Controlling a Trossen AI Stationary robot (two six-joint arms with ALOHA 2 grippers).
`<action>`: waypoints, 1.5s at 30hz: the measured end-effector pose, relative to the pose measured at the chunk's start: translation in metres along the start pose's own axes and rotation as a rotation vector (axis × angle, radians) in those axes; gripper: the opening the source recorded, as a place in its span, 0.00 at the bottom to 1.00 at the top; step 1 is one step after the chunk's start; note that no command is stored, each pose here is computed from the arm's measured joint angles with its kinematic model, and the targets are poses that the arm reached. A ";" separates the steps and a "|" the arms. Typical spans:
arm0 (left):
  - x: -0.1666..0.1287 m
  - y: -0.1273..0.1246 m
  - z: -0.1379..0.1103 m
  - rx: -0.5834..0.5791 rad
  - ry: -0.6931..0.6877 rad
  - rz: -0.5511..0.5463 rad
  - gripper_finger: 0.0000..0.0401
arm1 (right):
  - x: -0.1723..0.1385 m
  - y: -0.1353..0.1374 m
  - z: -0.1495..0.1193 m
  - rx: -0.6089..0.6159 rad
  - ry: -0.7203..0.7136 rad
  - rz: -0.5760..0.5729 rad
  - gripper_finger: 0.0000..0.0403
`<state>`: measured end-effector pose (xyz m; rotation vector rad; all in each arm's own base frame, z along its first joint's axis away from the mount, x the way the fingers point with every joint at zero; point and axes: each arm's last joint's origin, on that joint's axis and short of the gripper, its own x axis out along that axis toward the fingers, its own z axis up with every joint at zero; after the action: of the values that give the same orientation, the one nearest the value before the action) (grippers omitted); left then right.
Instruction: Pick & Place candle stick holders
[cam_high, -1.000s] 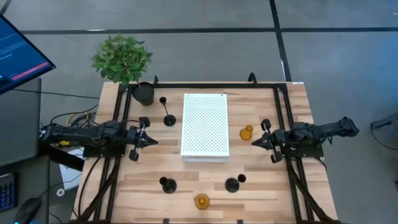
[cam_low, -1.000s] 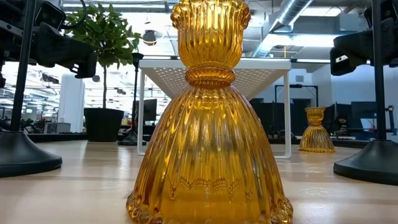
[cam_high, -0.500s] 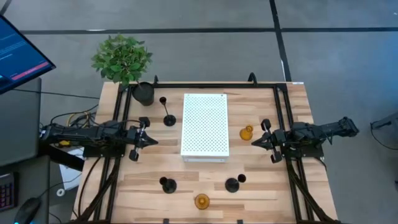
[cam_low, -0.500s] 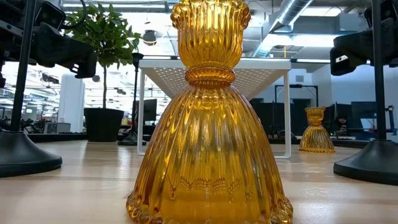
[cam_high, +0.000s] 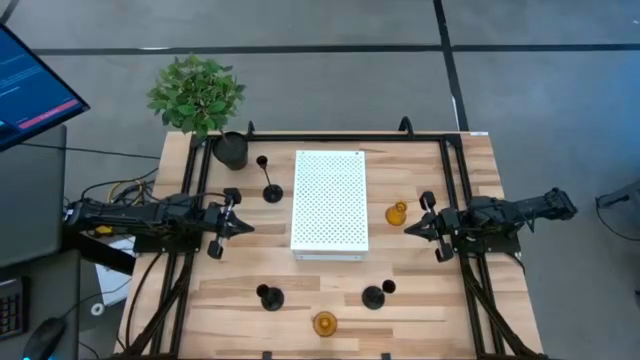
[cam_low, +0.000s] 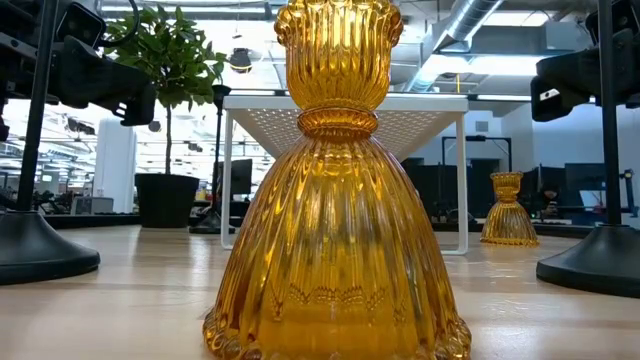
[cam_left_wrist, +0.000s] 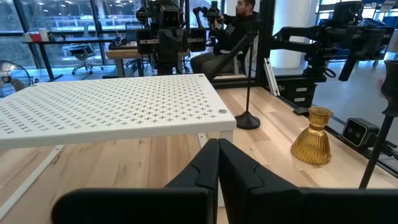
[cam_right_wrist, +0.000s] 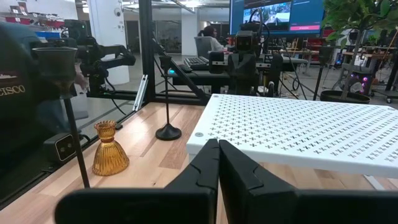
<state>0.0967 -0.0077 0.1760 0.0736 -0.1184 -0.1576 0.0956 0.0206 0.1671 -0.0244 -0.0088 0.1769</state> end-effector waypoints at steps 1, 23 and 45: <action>0.000 0.000 0.000 0.000 0.000 0.000 0.02 | 0.000 0.000 0.000 0.000 0.000 0.000 0.00; 0.000 0.000 0.000 0.000 0.000 -0.001 0.02 | 0.000 0.000 0.000 -0.008 0.000 -0.003 0.00; 0.000 0.000 0.000 0.000 0.000 0.000 0.02 | 0.000 -0.001 0.000 0.026 -0.005 -0.010 0.00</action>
<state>0.0967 -0.0078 0.1761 0.0734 -0.1187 -0.1580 0.0957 0.0198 0.1676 0.0022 -0.0121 0.1671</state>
